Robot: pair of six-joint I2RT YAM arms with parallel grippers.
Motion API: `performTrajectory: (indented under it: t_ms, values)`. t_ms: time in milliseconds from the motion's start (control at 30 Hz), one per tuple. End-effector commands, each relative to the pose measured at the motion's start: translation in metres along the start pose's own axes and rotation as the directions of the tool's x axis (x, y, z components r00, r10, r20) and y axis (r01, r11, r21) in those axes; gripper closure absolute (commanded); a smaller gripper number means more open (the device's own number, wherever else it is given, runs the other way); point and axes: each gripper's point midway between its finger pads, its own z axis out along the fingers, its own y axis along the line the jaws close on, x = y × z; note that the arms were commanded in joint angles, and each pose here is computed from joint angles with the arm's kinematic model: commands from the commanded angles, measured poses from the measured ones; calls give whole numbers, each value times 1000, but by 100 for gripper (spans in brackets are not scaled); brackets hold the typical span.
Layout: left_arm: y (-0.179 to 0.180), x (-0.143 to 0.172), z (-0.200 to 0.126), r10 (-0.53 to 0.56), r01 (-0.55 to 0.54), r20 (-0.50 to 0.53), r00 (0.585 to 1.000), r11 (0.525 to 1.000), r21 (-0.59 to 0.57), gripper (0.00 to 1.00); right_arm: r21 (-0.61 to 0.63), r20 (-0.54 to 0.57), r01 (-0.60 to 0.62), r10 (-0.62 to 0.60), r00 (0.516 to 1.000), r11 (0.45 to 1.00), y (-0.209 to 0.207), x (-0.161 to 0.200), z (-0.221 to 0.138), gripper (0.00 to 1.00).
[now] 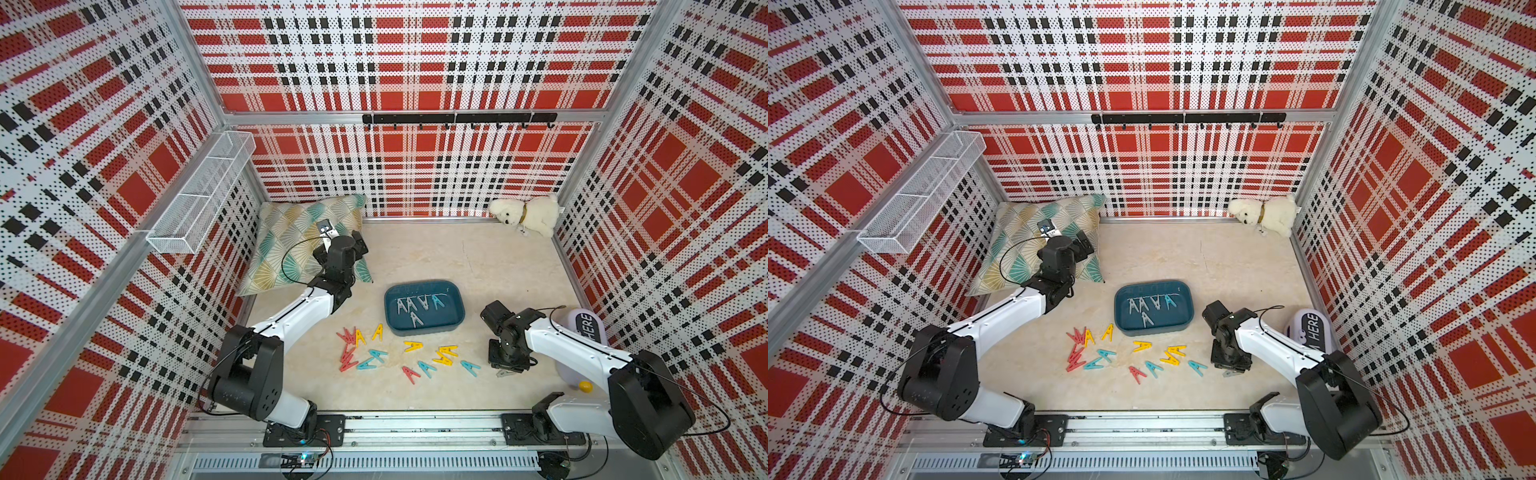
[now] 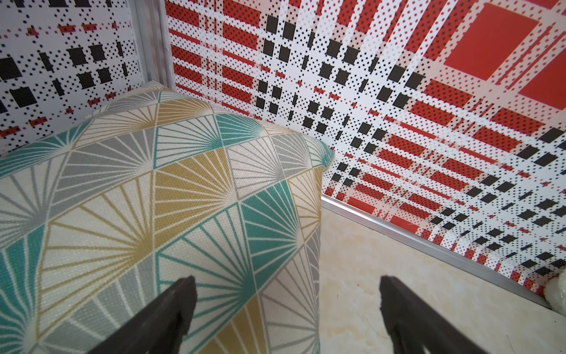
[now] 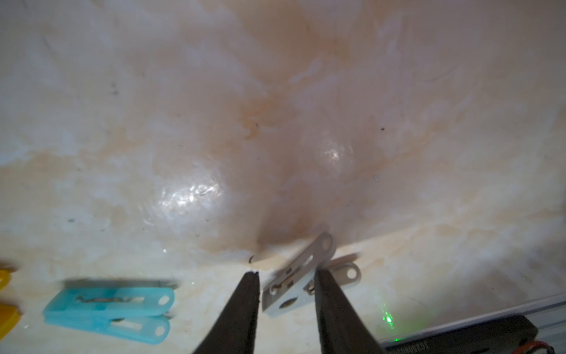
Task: Put the clothespins into the storage box
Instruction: Pick up the clothespin from the center of the board.
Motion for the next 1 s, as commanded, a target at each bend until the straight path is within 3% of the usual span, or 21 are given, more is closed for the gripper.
performTrajectory:
  t_ms: [0,433,700,967]
  values:
    - [6,-10,-5,-16,16,30,999,1000,-3,1,5,2,-21,21,1000,1000,-2,1,5,63]
    - [18,-17,-6,-24,25,43,999,1000,-14,1,1,-14,-38,38,999,999,5,-1,19,64]
    - [18,-21,-6,-30,30,47,998,1000,-8,1,-32,20,-28,28,999,999,20,-16,19,73]
    - [22,-27,-11,-26,27,56,998,999,-22,1,-21,-21,29,-30,999,999,24,-7,24,68]
